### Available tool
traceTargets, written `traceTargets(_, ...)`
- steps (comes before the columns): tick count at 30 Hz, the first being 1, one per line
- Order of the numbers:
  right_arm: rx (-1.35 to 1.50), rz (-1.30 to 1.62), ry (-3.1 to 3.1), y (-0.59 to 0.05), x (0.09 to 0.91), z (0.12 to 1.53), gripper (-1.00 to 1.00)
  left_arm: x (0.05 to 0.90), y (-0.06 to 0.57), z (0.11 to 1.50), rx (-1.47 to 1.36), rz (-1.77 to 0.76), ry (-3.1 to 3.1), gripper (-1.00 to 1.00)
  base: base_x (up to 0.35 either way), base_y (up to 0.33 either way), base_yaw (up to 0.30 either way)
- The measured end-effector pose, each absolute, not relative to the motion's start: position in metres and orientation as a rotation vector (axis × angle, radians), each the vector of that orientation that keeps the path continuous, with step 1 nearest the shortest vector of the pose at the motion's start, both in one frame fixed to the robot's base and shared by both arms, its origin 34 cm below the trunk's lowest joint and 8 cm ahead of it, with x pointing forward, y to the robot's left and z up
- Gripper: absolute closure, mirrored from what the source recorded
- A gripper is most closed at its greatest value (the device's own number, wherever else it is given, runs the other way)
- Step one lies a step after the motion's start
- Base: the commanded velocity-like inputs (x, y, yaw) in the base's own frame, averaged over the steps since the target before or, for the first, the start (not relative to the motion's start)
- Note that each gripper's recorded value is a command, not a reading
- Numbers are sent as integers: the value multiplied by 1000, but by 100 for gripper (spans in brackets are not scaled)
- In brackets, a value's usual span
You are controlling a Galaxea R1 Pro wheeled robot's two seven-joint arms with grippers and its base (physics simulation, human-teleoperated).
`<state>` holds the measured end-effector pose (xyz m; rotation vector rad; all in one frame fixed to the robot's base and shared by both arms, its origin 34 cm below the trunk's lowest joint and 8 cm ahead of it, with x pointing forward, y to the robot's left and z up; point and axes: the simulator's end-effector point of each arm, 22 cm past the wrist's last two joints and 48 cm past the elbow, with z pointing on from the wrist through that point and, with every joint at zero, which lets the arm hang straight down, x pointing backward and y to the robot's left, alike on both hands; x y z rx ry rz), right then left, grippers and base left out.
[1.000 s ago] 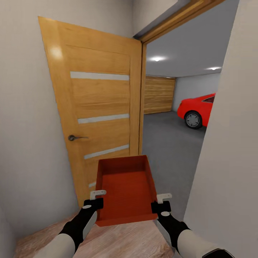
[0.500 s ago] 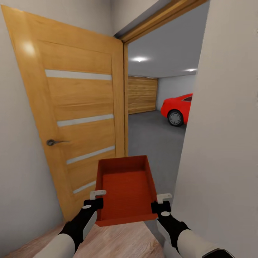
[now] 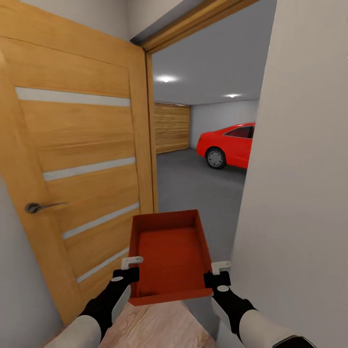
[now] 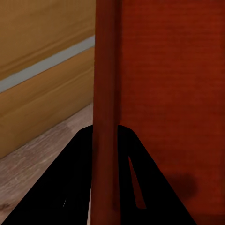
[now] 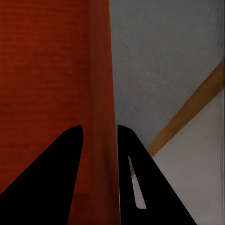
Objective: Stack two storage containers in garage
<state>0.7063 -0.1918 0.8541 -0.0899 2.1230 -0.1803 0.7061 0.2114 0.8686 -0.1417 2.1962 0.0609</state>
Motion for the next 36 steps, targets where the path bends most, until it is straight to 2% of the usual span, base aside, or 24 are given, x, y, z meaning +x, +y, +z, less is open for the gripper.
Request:
traceTargets(7,-90,-181,2123,-192,707,854,100,706,211,868,-142,61,2196,100,43,37,-288)
traceTargets(14,-89,-179,2123,-191,706,854,100,706,212,869,-141,61,2196,100,178,210,-271)
traceTargets(36,-90,-179,2123,-192,706,854,100,706,211,869,-142,63,2196,100,204,260,-7)
